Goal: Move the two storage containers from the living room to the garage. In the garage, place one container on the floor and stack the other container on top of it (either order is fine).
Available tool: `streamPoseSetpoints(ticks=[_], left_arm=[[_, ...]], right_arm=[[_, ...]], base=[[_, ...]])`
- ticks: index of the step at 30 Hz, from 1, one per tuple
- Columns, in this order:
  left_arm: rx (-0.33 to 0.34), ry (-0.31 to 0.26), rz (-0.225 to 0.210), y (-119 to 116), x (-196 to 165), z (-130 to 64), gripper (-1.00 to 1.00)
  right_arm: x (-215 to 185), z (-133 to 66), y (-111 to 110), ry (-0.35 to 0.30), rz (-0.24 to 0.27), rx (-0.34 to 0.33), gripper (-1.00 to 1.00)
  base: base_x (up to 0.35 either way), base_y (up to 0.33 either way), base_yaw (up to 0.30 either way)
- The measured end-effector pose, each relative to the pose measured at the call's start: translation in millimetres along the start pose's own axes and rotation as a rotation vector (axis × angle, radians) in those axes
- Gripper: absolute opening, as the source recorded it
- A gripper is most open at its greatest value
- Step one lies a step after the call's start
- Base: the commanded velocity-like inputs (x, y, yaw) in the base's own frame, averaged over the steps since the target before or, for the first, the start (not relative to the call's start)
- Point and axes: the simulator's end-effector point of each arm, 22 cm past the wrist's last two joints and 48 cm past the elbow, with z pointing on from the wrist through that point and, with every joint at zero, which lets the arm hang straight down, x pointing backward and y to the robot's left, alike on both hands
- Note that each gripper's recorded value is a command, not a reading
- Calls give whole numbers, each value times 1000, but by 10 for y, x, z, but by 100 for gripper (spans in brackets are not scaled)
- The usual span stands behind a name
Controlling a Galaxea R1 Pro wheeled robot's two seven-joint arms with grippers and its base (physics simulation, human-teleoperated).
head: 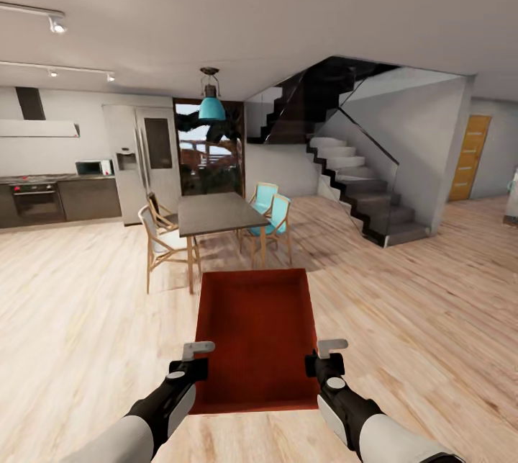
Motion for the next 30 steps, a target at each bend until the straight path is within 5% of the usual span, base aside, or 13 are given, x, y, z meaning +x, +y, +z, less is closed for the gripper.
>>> streamPoseSetpoints(ticks=[30], left_arm=[[3,3,-1,-1,8,-1,-100]], right_arm=[[5,0,-2,2,1,-5,-100]], base=[[245,0,-284]])
